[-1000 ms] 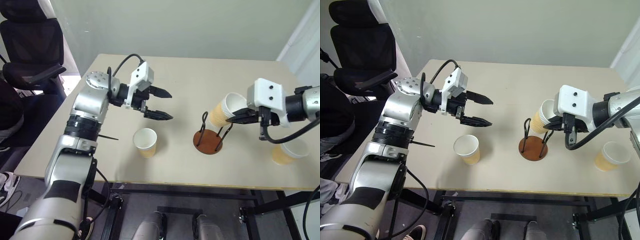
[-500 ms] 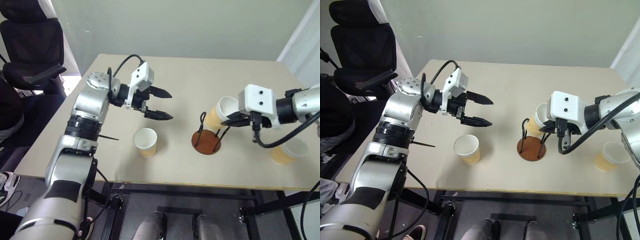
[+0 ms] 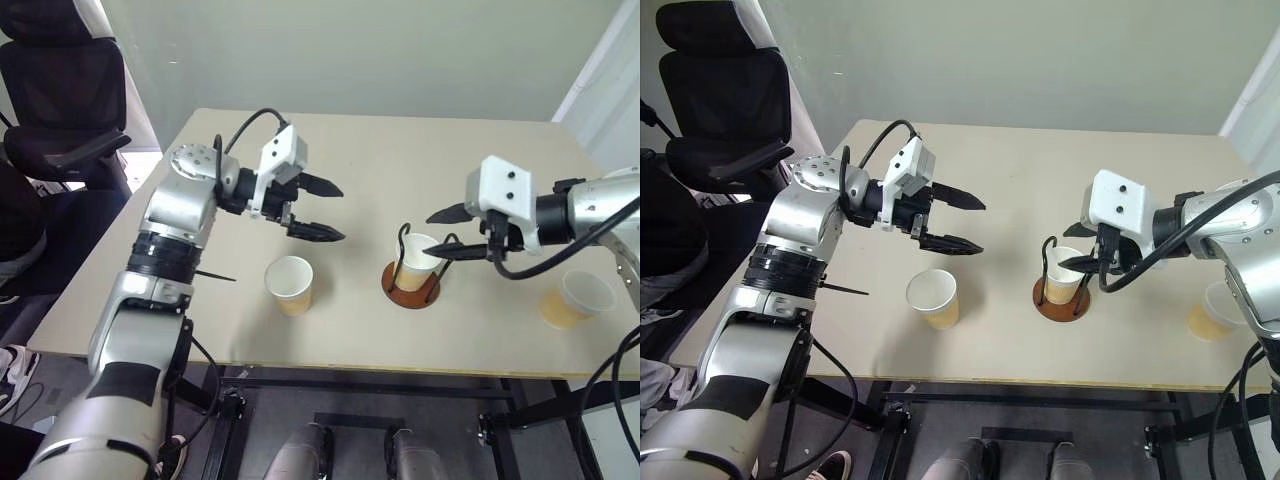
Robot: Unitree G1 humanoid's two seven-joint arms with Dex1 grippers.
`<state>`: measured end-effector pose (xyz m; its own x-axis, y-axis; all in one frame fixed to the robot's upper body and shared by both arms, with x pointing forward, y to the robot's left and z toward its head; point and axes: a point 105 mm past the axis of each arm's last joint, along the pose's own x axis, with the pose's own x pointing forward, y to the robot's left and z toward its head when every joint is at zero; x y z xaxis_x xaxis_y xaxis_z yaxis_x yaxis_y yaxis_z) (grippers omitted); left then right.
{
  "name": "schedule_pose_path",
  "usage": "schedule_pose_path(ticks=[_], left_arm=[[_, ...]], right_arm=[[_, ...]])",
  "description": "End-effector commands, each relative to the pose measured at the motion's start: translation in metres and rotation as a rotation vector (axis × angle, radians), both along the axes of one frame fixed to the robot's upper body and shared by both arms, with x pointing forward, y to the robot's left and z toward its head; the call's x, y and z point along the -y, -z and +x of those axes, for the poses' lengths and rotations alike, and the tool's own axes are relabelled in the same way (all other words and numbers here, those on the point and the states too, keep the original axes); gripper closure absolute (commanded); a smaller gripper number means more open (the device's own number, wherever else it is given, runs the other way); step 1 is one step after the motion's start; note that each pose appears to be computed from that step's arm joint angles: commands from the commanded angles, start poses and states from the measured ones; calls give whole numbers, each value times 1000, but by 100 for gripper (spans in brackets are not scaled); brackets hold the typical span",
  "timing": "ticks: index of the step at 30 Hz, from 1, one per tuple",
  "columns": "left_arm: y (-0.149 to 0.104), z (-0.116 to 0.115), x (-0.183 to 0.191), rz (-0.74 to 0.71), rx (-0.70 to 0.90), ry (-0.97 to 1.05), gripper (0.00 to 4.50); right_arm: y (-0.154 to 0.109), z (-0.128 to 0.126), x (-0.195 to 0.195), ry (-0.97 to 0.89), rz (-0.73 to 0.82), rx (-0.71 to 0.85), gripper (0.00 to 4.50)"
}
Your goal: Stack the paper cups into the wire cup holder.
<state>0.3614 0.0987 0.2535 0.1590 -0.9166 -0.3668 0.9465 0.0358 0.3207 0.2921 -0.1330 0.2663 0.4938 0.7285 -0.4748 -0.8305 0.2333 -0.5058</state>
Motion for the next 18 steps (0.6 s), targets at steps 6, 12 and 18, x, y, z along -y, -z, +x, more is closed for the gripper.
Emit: schedule_pose_path(ticks=[6, 12, 18], left_arm=[[-5, 0, -29, 156, 140, -78, 0], [6, 6, -27, 166, 110, -90, 0], [18, 13, -16, 183, 72, -79, 0]], right_arm=[[-39, -14, 7, 43, 175, 58, 230], [-37, -29, 7, 14, 192, 6, 230], [-31, -42, 1, -33, 186, -31, 230]])
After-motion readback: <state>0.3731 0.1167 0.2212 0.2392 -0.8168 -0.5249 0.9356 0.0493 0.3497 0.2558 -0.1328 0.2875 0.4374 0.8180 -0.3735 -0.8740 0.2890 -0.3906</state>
